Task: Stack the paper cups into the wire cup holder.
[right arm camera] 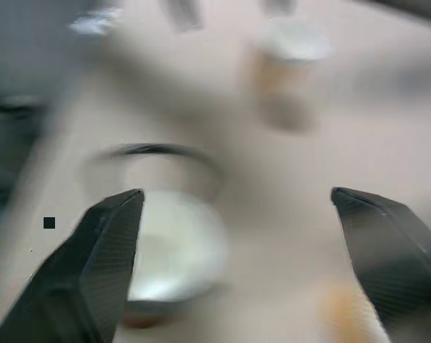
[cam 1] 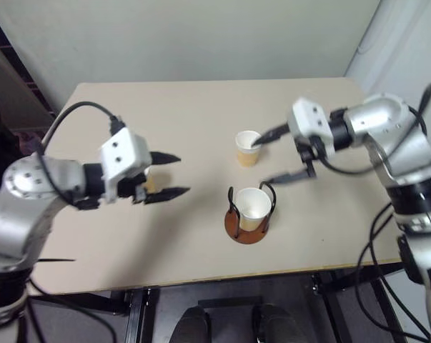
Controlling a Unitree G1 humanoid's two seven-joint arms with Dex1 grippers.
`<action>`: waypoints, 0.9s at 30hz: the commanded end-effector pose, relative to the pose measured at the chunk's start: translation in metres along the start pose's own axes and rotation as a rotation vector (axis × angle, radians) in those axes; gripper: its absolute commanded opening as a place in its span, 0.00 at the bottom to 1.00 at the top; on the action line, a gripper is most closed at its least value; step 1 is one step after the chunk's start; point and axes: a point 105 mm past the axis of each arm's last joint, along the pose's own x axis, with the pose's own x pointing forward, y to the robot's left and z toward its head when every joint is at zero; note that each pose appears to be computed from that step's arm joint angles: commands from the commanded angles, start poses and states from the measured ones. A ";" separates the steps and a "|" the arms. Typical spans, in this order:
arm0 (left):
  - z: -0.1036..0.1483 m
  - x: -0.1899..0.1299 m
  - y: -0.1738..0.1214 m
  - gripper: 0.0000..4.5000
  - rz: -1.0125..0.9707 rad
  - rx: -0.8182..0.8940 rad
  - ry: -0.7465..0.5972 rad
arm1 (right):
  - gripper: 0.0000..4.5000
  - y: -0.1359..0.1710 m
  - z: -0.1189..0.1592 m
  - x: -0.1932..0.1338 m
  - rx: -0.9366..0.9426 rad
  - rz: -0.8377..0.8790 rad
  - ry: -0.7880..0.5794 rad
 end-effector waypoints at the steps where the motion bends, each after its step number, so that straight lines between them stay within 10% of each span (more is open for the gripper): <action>1: -0.009 0.025 0.025 0.75 0.168 -0.038 0.020 | 0.94 -0.042 -0.017 0.008 0.000 -0.178 0.050; 14: -0.022 0.073 0.022 0.75 0.230 -0.151 0.052 | 0.94 -0.041 -0.085 0.064 0.046 -0.181 0.286; 27: -0.014 0.060 0.013 0.75 0.185 -0.130 0.014 | 0.01 -0.047 -0.073 0.062 0.052 -0.187 0.237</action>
